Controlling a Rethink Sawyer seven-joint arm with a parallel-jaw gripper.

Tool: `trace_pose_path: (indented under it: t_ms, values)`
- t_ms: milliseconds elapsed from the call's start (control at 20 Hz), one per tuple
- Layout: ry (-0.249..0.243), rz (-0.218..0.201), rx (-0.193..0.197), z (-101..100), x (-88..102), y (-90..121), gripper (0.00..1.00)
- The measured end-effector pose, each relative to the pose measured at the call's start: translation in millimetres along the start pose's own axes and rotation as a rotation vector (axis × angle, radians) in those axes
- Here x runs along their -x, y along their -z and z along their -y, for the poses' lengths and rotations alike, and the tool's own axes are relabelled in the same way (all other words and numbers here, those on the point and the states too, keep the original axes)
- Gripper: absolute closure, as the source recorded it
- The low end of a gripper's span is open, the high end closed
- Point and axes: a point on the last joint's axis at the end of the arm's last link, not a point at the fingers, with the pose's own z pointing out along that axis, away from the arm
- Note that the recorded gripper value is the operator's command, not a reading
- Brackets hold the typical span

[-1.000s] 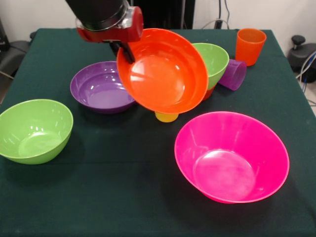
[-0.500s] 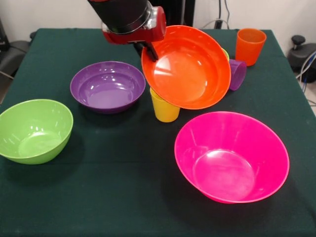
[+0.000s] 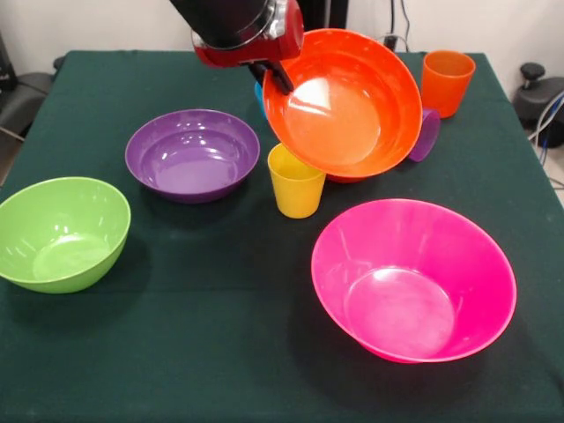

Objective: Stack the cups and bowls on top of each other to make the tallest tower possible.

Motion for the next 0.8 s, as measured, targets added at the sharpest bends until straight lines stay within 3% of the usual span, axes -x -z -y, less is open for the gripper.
trace_pose_path:
  t_ms: [350,800]
  values:
    - [-0.013,-0.016,0.011,2.9,-20.7,6.7,1.00]
    - [-0.014,-0.018,0.012,1.0,-30.0,12.4,1.00]
